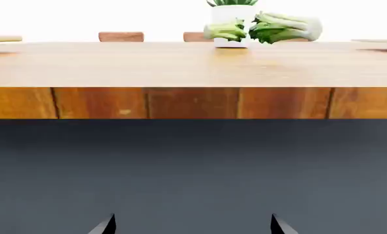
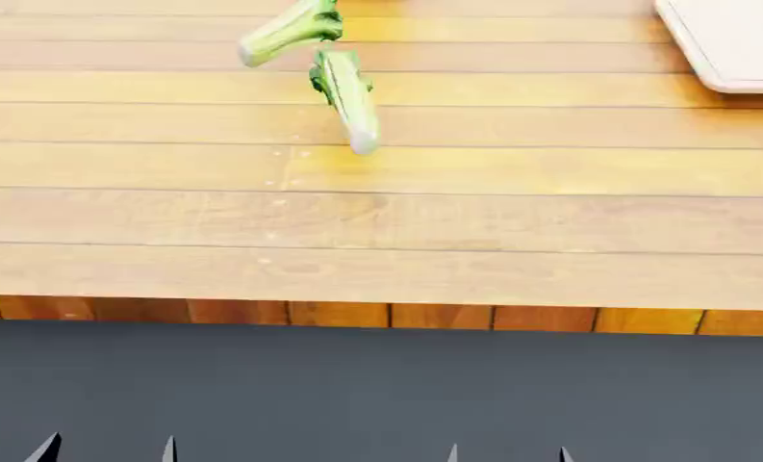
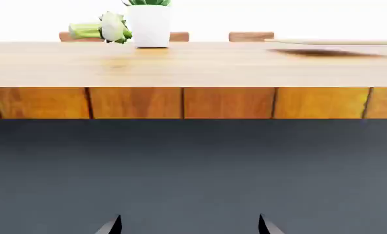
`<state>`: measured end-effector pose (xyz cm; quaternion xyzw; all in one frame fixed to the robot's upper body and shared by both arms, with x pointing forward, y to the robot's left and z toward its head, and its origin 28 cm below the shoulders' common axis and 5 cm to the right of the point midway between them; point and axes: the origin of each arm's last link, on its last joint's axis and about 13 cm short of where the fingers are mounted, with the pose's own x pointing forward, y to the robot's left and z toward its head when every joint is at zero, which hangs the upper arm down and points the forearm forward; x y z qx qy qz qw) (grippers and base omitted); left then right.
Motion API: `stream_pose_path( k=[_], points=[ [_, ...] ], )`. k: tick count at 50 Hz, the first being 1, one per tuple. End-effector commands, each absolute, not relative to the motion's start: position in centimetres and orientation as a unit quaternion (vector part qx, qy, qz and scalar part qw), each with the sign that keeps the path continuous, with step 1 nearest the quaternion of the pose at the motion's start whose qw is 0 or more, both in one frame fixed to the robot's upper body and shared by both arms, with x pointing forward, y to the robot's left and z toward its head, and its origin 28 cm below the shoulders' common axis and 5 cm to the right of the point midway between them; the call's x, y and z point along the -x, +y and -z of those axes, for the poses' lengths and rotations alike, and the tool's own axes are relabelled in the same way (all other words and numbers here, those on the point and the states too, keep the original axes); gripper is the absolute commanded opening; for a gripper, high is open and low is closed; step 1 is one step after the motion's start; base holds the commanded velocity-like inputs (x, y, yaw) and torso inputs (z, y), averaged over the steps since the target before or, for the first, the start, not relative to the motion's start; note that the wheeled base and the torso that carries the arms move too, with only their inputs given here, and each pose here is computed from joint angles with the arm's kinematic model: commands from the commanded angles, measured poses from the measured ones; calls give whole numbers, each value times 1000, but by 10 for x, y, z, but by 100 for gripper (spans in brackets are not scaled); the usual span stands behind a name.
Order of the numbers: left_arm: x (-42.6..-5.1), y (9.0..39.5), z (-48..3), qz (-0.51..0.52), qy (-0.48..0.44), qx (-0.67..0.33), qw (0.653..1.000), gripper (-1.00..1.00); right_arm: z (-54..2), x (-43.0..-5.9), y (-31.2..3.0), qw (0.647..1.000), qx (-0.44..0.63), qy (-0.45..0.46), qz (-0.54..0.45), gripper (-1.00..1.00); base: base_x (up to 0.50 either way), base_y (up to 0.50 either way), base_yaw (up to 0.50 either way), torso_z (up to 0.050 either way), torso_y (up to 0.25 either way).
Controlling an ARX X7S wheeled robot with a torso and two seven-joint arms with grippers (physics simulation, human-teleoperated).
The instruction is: Place the celery and the celery on separate cutting boards.
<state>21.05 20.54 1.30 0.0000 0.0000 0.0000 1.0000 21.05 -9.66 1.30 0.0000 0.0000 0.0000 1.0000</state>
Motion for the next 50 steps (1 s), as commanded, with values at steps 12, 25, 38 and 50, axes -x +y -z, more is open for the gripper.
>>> stream_pose_path(
  k=[12, 25, 38, 50],
  points=[
    [-207, 209, -9, -4, 2, -11, 1000, 100, -14, -211, -97, 1000, -9, -8, 4, 100, 0, 0, 0, 0, 0],
    [-206, 210, -9, -6, 6, -16, 1000, 100, -14, -210, -97, 1000, 0, -7, 0, 100, 0, 410, 0, 0, 0],
    [-207, 209, -8, -6, 11, -21, 1000, 100, -14, -209, -96, 1000, 2, -7, -1, 100, 0, 500, 0, 0, 0],
    [-213, 203, -10, -11, 22, -33, 999, 100, -13, -210, -97, 1000, -2, -3, 2, 100, 0, 208, 0, 0, 0]
  ],
)
